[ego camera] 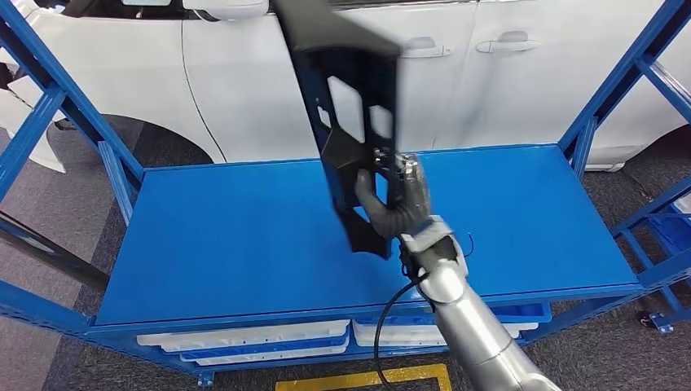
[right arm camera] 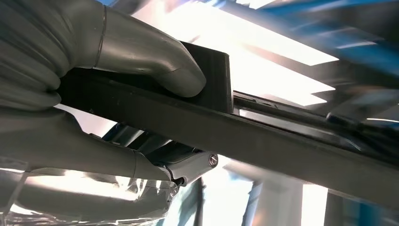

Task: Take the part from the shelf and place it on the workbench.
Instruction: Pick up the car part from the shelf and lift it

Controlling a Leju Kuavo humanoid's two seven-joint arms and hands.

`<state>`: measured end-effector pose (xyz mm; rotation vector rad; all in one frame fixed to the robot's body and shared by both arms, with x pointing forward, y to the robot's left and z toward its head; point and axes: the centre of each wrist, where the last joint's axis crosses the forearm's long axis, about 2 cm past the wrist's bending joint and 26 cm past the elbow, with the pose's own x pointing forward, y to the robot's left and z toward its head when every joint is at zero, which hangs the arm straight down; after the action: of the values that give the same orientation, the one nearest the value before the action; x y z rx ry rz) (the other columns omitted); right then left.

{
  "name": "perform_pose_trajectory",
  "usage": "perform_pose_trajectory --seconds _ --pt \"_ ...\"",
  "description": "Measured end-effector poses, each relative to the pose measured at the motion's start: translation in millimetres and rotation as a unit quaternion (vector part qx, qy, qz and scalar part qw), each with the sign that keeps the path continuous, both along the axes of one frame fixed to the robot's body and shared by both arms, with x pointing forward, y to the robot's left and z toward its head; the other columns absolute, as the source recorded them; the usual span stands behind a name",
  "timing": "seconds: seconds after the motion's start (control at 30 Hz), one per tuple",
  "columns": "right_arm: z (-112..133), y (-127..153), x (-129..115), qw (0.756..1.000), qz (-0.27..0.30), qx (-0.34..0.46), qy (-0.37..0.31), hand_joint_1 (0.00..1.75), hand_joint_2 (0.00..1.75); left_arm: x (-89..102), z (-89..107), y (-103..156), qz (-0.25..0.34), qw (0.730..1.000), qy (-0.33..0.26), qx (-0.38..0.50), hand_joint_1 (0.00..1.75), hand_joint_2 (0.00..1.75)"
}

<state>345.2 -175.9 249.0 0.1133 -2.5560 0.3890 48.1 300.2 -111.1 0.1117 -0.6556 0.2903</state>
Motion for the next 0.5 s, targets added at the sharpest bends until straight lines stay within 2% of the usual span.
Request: perform_pose_trajectory --seconds 0.07,0.17,0.3,0.5 --pt "19.3 -5.2 -16.0 0.993 0.095 0.059 -0.031 1.75 1.75 0.3 0.0 -0.4 0.003 1.0 -0.002 -0.009 0.0 1.75" --pt "41.1 -10.5 -38.3 0.977 0.173 0.089 -0.081 1.75 1.75 1.0 0.1 -1.0 0.008 1.0 0.008 -0.017 0.0 1.75" --pt "57.5 -15.5 -59.2 0.966 0.207 0.1 -0.123 1.75 1.75 2.5 0.3 -2.1 0.011 1.0 0.018 -0.022 0.0 1.75" --pt "67.2 -20.3 -65.6 0.951 0.252 0.115 -0.134 1.75 1.75 3.7 0.4 -3.2 0.025 0.998 0.048 -0.025 0.0 1.75"
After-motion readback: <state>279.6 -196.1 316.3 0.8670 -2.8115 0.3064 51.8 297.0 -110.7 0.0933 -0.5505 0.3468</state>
